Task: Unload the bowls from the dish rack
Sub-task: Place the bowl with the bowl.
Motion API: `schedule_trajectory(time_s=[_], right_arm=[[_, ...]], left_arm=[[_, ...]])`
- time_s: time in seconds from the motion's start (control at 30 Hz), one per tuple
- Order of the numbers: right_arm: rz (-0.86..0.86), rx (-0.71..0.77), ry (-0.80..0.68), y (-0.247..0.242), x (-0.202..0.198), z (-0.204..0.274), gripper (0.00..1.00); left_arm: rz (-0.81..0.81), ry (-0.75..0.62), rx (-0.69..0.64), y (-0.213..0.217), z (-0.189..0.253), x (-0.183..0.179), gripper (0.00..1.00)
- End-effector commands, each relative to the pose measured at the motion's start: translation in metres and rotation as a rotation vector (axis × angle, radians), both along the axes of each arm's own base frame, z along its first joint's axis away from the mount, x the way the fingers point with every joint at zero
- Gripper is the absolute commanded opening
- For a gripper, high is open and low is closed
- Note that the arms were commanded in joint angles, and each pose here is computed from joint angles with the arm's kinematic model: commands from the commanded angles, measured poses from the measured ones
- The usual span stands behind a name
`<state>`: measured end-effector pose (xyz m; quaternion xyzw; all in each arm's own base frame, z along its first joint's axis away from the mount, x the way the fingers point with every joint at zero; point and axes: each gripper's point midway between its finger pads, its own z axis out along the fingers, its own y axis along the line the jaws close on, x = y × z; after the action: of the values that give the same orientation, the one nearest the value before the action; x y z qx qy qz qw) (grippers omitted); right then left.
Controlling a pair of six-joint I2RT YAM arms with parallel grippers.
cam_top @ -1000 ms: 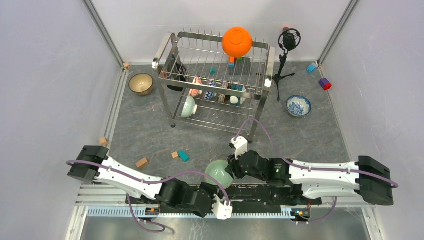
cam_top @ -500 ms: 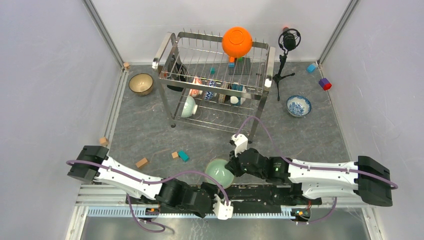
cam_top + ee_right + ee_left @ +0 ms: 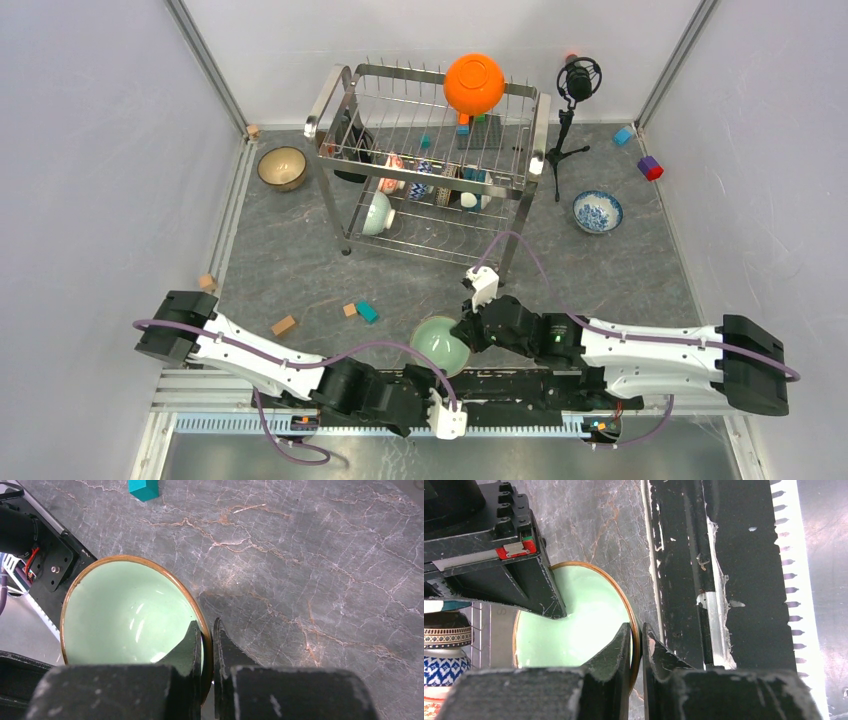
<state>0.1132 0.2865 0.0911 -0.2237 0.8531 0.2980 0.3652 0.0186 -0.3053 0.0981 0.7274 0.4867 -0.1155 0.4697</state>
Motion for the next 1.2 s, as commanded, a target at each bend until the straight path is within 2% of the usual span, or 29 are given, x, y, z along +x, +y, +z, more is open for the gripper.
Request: schedule_trajectory(time_s=[0.0,0.13,0.37,0.4,0.43,0.47,0.73,0.97,1.17], right_arm=[[-0.006,0.048,-0.025,0.002,0.002,0.015,0.0],[-0.007,0.056,-0.026,0.002,0.002,0.017,0.0],[-0.007,0.077,-0.03,0.001,0.002,0.024,0.0],[-0.009,0.079,-0.033,0.0,0.002,0.025,0.0],[-0.012,0.08,-0.036,-0.001,0.002,0.027,0.0],[-0.014,0.083,-0.044,-0.003,0.003,0.029,0.0],[-0.002,0.046,-0.094,-0.016,0.005,0.044,0.0],[-0.017,-0.169,-0.194,-0.074,0.011,0.041,0.0],[-0.197,-0.382,-0.279,-0.133,0.034,0.043,0.0]], left_arm=[[0.06,-0.032,-0.124,-0.01,0.026,0.01,0.2],[0.076,-0.037,-0.12,-0.01,0.025,0.012,0.37],[0.113,-0.033,-0.125,-0.008,0.023,0.015,0.57],[0.121,-0.033,-0.132,-0.007,0.024,0.016,0.62],[0.131,-0.026,-0.143,-0.006,0.025,0.017,0.84],[0.132,-0.012,-0.159,-0.004,0.027,0.016,0.99],[0.14,0.106,-0.354,0.009,0.065,0.016,1.0],[0.185,0.219,-0.503,0.021,0.088,0.018,1.0],[0.321,0.245,-0.625,0.028,0.085,0.036,1.0]])
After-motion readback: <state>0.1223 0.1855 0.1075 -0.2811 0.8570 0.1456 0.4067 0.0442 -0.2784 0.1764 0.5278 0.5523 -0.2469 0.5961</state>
